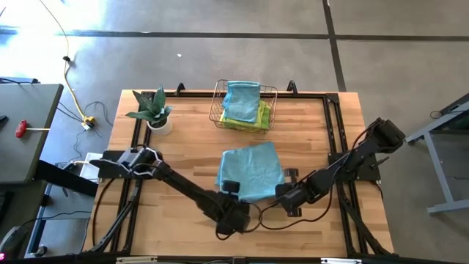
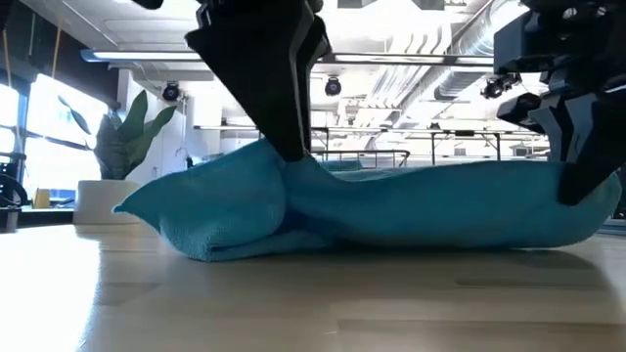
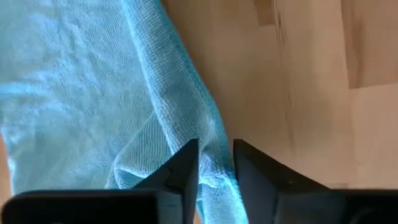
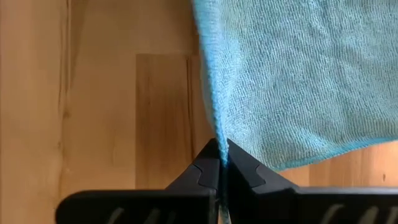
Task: Fold microfiber towels
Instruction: Fold the blue microfiber towel
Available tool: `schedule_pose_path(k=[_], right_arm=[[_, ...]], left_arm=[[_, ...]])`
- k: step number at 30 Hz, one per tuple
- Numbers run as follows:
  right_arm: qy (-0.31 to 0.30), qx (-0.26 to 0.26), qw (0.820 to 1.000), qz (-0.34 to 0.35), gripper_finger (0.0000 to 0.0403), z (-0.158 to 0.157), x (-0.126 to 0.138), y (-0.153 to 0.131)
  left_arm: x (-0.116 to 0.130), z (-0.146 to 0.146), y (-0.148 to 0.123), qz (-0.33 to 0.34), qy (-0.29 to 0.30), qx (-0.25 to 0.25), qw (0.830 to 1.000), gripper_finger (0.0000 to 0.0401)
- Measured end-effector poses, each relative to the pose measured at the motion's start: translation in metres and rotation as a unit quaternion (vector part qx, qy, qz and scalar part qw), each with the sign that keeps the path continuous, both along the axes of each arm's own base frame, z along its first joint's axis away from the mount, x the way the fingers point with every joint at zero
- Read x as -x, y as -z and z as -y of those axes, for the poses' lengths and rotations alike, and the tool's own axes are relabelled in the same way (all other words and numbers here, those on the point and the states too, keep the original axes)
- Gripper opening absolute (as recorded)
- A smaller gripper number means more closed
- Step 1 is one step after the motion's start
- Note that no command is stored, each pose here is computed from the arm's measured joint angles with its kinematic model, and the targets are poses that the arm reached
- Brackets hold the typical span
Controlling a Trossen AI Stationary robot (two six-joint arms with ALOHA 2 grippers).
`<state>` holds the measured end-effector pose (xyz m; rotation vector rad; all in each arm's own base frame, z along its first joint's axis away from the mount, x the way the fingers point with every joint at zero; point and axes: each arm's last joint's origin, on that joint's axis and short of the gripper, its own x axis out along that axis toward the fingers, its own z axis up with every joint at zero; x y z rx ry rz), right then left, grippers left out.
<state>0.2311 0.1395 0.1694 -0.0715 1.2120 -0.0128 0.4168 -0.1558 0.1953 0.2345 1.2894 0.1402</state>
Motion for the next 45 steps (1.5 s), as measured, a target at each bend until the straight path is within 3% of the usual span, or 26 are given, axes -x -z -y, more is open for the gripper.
schedule_pose_path(k=[6,12,16,22,31,36,45], right_arm=[[0.002,0.015,1.0,-0.027,0.0,0.003,0.005,0.001],[0.037,0.03,0.996,-0.081,0.0,0.007,0.017,0.003],[0.075,0.057,0.987,-0.131,0.0,0.008,0.032,0.003],[0.088,0.057,0.98,-0.167,0.0,-0.001,0.047,0.003],[0.068,0.049,0.982,-0.17,0.0,-0.014,0.057,0.003],[0.061,0.049,0.983,-0.169,0.0,-0.017,0.059,0.003],[0.069,0.051,0.983,-0.164,0.0,-0.016,0.059,0.003]], left_arm=[[-0.009,-0.005,-0.02,0.06,-0.029,-0.064,0.996,0.0131],[-0.003,-0.007,-0.047,0.043,-0.081,-0.029,0.995,0.0135],[0.002,0.0,-0.044,0.041,-0.078,-0.056,0.995,0.0126],[-0.007,-0.006,-0.013,0.054,-0.067,-0.07,0.994,0.011],[-0.015,-0.05,0.02,0.036,-0.098,-0.077,0.992,0.0076],[-0.017,-0.068,0.04,0.035,-0.113,-0.038,0.992,0.0059],[-0.015,-0.069,0.055,0.034,-0.096,-0.005,0.995,0.0042]])
